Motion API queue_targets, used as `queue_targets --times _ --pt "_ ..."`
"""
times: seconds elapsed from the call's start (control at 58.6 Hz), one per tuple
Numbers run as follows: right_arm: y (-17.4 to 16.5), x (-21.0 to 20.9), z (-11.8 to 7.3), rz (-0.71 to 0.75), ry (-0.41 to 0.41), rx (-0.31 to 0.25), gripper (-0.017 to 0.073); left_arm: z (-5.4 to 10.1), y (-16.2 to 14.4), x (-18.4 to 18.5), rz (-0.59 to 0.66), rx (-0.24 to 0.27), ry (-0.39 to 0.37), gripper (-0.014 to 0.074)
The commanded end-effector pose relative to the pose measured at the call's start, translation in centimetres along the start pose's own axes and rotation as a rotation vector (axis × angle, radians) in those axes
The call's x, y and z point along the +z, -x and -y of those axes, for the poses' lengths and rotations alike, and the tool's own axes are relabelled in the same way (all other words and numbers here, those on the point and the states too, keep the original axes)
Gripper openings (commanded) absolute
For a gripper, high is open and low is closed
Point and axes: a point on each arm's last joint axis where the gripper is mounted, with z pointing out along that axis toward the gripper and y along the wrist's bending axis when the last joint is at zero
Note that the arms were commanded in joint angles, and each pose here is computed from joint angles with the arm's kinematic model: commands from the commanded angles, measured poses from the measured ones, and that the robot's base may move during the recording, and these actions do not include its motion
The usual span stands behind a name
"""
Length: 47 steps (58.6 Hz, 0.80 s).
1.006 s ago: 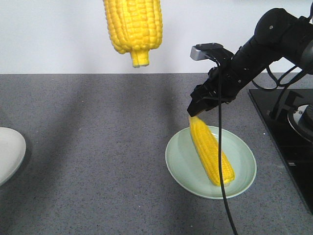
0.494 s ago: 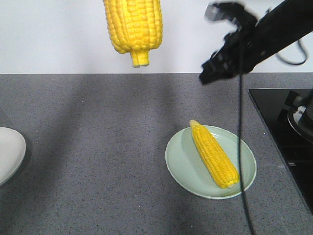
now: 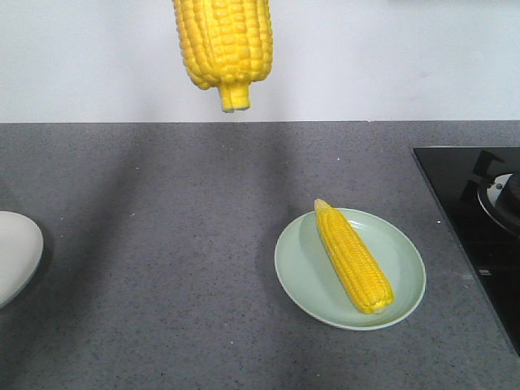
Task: Distribute corn equally
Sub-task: 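Open the right gripper and raise it away from the plate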
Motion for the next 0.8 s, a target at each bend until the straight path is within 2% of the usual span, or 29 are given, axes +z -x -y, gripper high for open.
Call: queue_targets --times 0.0,0.171,0.324,0.46,0.597,0.699,0.784 --pt "0.5 -4.3 -2.0 0.116 -0.068 -0.025 -0.0006 2.8 1.0 -1.7 0.073 0.026 -0.055 -0.0007" --pt "-0.7 -9.8 -4.8 0.192 -0.163 -0.067 -0.0006 2.8 1.0 -1.7 0.077 0.026 -0.056 -0.0007" --pt "-1.5 -12.1 -5.9 0.213 -0.228 -0.058 -0.0006 2.8 1.0 -1.7 0.079 0.026 -0.055 -0.0007" --pt "-1.8 -12.2 -5.9 0.195 -0.23 -0.053 -0.0006 2.8 1.0 -1.7 0.073 0.026 -0.056 -0.0007" --pt "-1.6 -12.3 -6.3 0.217 -0.198 -0.049 -0.0006 2.7 1.0 -1.7 0.072 0.029 -0.046 -0.0007" --pt "-1.6 -12.2 -6.2 0.216 -0.196 -0.053 -0.0006 2.1 0.9 -1.8 0.068 0.049 0.023 -0.0007" --pt "-1.6 -12.2 -6.3 0.209 -0.194 -0.053 -0.0006 1.1 0.9 -1.9 0.058 0.078 0.131 -0.0007"
